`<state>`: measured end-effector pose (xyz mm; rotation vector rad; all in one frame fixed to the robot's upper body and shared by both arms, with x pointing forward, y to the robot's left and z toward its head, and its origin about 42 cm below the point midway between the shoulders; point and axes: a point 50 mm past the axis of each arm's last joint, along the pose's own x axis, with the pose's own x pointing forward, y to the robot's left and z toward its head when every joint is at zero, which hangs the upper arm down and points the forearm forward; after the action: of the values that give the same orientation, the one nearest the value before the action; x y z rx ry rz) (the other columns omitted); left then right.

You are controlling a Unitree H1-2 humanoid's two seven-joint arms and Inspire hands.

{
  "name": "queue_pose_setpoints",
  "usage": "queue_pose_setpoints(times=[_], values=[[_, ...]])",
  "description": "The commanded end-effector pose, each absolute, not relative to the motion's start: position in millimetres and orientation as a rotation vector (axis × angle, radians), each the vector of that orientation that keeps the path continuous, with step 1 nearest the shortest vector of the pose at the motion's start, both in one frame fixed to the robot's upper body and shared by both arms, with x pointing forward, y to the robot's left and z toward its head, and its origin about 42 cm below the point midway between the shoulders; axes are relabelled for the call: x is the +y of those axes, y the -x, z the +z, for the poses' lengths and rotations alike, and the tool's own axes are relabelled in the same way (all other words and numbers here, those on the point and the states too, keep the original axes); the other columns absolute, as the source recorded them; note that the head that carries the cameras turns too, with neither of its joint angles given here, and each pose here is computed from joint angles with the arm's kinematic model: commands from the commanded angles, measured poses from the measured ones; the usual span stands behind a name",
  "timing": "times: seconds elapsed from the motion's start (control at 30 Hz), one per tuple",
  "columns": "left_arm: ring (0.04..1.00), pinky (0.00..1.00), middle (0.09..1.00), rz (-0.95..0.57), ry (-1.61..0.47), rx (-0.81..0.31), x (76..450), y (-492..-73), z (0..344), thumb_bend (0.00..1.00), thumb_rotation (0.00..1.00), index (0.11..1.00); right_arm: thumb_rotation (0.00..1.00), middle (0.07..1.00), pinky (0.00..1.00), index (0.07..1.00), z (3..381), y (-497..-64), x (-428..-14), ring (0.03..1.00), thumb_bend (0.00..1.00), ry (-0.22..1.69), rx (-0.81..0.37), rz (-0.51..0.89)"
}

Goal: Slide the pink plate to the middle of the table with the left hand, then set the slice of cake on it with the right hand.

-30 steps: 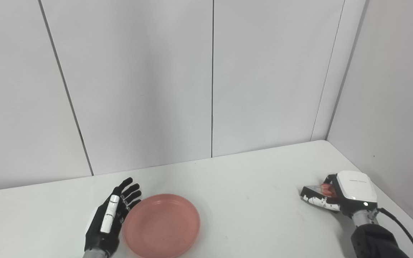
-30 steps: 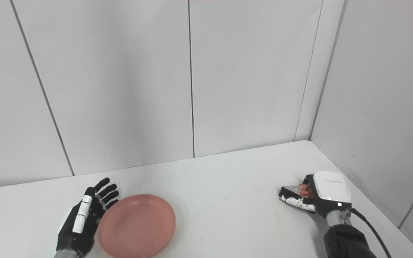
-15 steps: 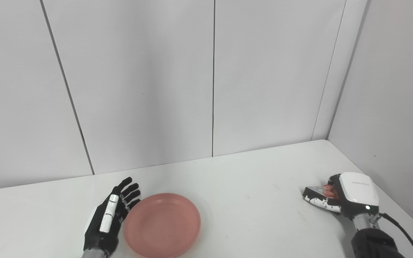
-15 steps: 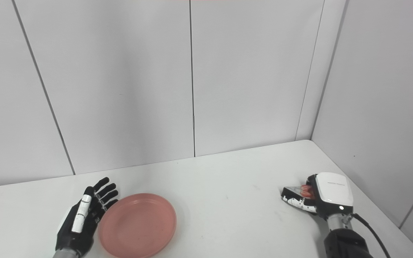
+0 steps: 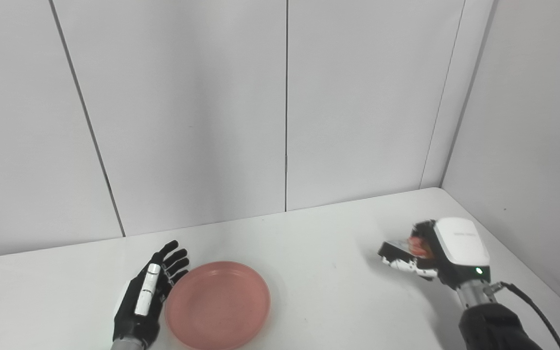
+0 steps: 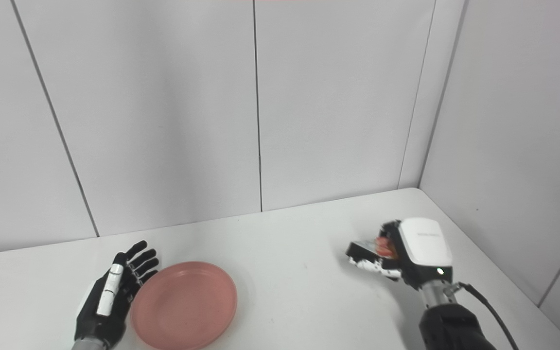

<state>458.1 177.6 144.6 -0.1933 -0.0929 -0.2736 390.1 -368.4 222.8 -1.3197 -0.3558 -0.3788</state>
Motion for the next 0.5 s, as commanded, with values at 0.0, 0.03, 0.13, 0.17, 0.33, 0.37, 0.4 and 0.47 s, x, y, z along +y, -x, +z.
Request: queue_pose_setpoints(times=[0.0, 0.03, 0.13, 0.17, 0.33, 0.37, 0.4, 0.47], values=[[0.82, 0.79, 0.808, -0.268, 0.189, 0.03, 171, -444, 117, 0.71, 0.79, 0.789, 0.65, 0.22, 0.1, 0.258, 259, -397, -358, 0.152, 0.59, 1.32, -0.493, -0.373], [0.82, 0.79, 0.808, -0.265, 0.181, 0.028, 168, -444, 117, 0.71, 0.79, 0.789, 0.65, 0.221, 0.1, 0.26, 268, -399, -350, 0.153, 0.59, 1.316, -0.529, -0.356], [0.811, 0.78, 0.806, -0.259, 0.173, 0.029, 160, -442, 117, 0.71, 0.8, 0.787, 0.65, 0.23, 0.11, 0.277, 283, -402, -336, 0.162, 0.59, 1.305, -0.591, -0.321], [0.811, 0.78, 0.807, -0.259, 0.173, 0.03, 157, -441, 117, 0.71, 0.8, 0.787, 0.65, 0.228, 0.11, 0.275, 286, -404, -332, 0.161, 0.6, 1.298, -0.61, -0.309], [0.821, 0.79, 0.816, -0.26, 0.172, 0.028, 144, -439, 116, 0.7, 0.8, 0.805, 0.61, 0.21, 0.1, 0.255, 287, -416, -317, 0.143, 0.61, 1.275, -0.669, -0.25], [0.825, 0.78, 0.818, -0.259, 0.172, 0.027, 141, -439, 116, 0.7, 0.8, 0.806, 0.6, 0.212, 0.1, 0.257, 287, -418, -314, 0.144, 0.62, 1.269, -0.673, -0.232], [0.827, 0.78, 0.821, -0.258, 0.172, 0.025, 139, -438, 116, 0.7, 0.8, 0.805, 0.6, 0.215, 0.1, 0.262, 286, -420, -312, 0.147, 0.61, 1.264, -0.677, -0.22], [0.83, 0.79, 0.825, -0.255, 0.162, 0.021, 135, -438, 117, 0.7, 0.8, 0.804, 0.62, 0.218, 0.1, 0.267, 282, -422, -301, 0.148, 0.59, 1.256, -0.701, -0.182]])
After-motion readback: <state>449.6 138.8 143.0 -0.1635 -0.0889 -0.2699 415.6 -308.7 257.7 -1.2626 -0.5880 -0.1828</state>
